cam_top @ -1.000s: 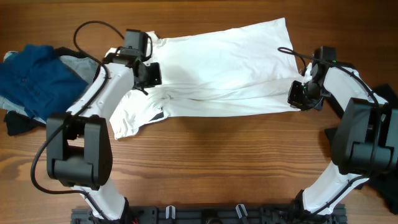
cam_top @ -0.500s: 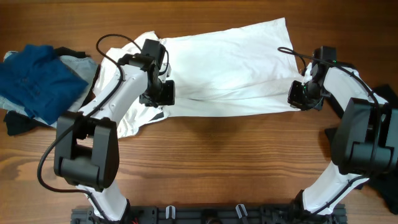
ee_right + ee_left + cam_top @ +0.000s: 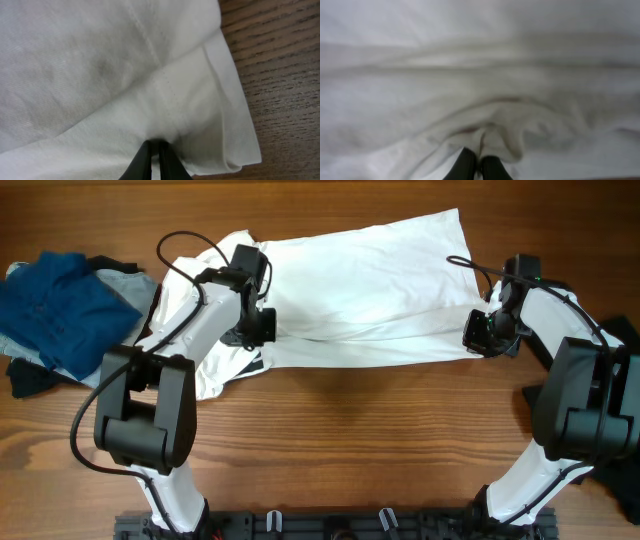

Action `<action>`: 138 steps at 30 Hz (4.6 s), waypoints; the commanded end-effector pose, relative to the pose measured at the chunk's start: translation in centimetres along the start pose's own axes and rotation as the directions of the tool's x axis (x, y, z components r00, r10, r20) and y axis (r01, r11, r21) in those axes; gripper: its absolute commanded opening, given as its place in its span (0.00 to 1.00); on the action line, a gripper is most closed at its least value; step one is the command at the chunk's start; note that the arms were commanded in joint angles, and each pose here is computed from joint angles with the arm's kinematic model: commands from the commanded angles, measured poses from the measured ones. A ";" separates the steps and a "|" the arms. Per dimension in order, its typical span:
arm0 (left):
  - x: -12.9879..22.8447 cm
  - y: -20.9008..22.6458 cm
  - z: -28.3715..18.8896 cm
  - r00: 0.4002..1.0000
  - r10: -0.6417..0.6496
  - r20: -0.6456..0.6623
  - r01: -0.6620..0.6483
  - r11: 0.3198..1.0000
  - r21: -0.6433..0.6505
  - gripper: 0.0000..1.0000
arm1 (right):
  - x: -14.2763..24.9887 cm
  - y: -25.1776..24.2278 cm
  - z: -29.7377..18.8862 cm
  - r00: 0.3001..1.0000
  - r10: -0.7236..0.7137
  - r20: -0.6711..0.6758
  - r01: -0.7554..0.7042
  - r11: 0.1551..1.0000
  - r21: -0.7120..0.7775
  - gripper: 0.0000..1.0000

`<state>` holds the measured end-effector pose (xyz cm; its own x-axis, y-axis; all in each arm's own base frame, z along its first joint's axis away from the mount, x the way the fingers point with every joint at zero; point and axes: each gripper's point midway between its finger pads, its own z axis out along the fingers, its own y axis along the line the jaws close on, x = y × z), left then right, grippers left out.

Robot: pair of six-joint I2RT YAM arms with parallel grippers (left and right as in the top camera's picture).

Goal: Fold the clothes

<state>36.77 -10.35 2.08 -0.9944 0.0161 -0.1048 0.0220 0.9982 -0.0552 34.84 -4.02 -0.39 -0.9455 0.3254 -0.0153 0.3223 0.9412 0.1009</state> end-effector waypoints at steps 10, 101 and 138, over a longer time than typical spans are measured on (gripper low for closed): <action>-3.5 5.2 -2.3 0.955 -0.278 0.108 0.273 0.960 0.063 0.61 | 1.1 -0.1 1.2 0.999 -0.009 -0.038 0.009 1.000 -0.003 0.08; 12.2 13.6 -2.5 0.872 -0.484 -0.076 0.477 0.873 -0.098 0.68 | 1.8 -3.1 0.9 0.994 0.095 -0.050 -0.087 0.986 0.139 0.12; 12.8 20.3 -2.5 0.874 -0.455 0.172 0.484 0.775 -0.407 0.05 | 1.8 -3.1 0.9 0.994 0.091 -0.053 -0.083 0.987 0.139 0.12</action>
<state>25.61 5.57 0.79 -0.8715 -0.4653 -0.1551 -0.4779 0.8767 0.0551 33.87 -4.86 -0.41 -0.9231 0.3844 0.0088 0.3844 0.9222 0.0428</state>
